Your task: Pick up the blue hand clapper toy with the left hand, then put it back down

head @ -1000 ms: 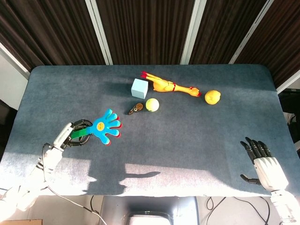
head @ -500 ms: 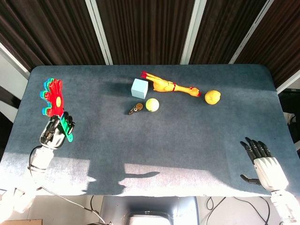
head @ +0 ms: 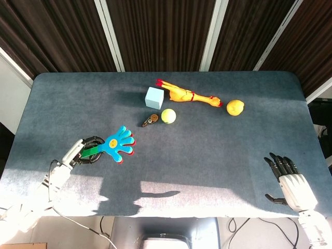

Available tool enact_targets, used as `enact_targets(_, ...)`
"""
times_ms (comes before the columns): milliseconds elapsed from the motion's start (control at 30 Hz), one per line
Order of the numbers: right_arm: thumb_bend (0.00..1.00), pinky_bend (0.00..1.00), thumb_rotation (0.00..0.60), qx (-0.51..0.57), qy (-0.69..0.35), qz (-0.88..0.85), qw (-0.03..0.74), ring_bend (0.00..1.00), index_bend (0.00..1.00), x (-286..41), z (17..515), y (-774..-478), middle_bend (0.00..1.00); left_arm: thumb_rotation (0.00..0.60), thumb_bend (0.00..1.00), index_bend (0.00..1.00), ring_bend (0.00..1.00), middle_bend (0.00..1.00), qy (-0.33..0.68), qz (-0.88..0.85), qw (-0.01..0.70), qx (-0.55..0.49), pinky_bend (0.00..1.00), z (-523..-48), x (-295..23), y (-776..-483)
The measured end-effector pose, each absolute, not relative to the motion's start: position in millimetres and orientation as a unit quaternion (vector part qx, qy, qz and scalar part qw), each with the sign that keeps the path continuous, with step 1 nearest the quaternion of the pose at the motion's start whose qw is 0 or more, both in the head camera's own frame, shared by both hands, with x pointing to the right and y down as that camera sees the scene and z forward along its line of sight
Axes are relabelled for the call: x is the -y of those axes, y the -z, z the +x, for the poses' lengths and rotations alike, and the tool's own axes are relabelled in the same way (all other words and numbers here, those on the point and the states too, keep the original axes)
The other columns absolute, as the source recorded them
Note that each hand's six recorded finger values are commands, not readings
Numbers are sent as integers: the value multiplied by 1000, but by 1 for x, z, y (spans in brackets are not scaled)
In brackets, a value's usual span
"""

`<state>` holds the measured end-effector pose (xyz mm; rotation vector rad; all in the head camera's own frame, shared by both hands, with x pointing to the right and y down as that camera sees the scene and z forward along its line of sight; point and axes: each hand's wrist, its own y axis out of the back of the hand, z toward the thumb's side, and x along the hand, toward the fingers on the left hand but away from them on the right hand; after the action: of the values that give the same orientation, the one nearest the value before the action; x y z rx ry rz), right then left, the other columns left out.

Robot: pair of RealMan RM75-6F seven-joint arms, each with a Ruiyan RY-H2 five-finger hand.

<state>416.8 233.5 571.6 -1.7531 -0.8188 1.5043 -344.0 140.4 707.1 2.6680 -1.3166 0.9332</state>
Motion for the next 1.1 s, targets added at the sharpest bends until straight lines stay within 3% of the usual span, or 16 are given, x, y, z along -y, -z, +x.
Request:
enact_targets(200,188,0,600,314,-577,-673,339,0,0,-233,416,-572,0,600,562,870,558,882,-375,849,-97,360,782,-341,-143,-713)
enact_targets(333,189,0,600,314,-577,-674,339,0,0,-234,416,-572,0,600,561,868,557,879,-371,852,-81,360,781,-338,-143,-713)
enact_targets(433,188,0,600,314,-576,-674,339,0,0,-234,416,-571,0,600,564,844,526,847,-348,856,-34,382,684,-336,-143,-714)
enact_targets(600,189,0,600,316,-575,-674,339,0,0,-234,416,-570,0,600,514,608,331,608,-327,855,10,403,316,-333,-147,-721)
enact_targets(767,189,0,600,318,-573,-676,339,0,0,-234,416,-569,0,600,470,432,159,399,-364,845,-46,388,162,-330,-153,-739)
enact_targets(833,189,0,600,319,-573,-675,338,0,0,-234,416,-569,0,600,456,310,55,252,-388,837,-80,378,74,-328,-155,-749)
enact_targets(933,189,0,600,318,-575,-675,336,0,0,-233,417,-570,0,600,444,117,0,54,-416,823,-118,368,3,-325,-158,-762)
enact_targets(1100,189,0,600,321,-573,-675,337,0,0,-233,417,-568,0,600,448,3,0,0,-437,810,-153,360,0,-319,-158,-770)
